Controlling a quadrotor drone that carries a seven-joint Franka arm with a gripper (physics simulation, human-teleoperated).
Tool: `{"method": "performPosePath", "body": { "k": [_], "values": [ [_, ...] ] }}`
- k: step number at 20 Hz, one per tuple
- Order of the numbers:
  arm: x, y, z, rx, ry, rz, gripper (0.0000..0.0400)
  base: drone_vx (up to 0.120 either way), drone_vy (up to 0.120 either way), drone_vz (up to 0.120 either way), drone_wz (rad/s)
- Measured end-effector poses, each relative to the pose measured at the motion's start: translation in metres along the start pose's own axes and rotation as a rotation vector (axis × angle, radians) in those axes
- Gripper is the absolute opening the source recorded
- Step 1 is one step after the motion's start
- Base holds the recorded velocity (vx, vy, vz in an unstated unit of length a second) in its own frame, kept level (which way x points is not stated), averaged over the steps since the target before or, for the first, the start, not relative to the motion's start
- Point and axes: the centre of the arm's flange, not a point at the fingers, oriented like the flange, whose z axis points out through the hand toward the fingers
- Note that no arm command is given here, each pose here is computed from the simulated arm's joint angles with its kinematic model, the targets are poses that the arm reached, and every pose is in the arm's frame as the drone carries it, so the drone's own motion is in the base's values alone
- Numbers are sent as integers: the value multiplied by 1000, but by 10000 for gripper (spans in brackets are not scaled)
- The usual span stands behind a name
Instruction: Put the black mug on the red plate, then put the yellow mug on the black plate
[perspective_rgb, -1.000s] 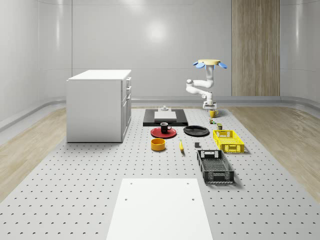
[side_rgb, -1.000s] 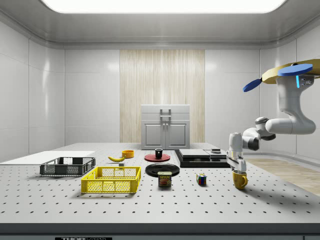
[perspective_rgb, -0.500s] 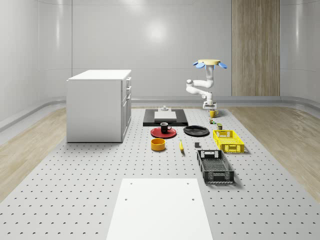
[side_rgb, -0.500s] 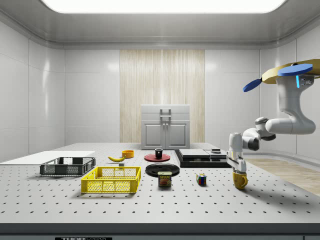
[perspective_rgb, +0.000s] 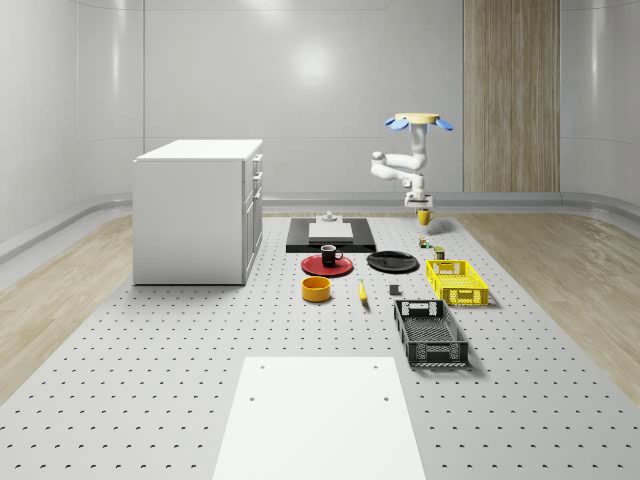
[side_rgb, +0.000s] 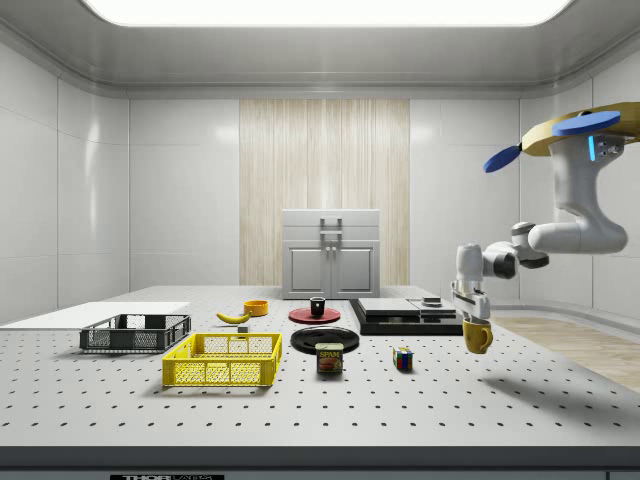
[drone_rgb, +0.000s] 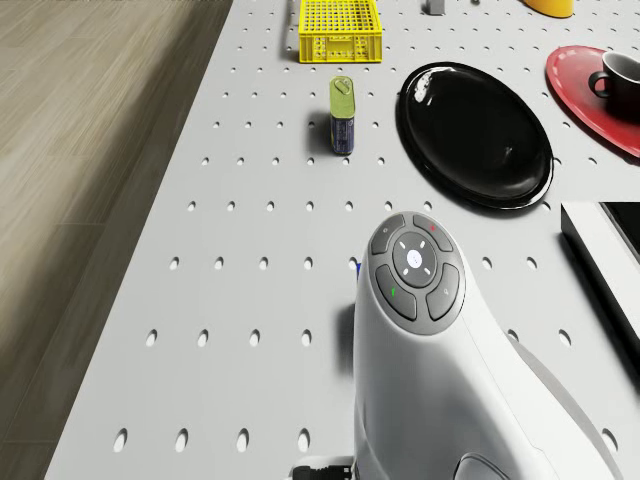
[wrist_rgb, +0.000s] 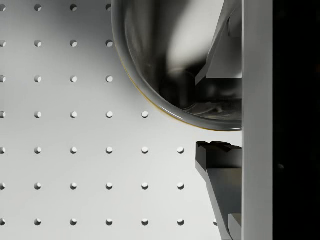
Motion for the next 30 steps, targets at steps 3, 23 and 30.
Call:
{"method": "performPosePath", "body": {
  "k": [3,23,30],
  "values": [
    [0,0,-3,0,0,0,110,120,-120,80,0],
    [0,0,-7,0,0,0,110,120,-120,0,0],
    [0,0,-7,0,0,0,110,120,-120,0,0]
  ]
}}
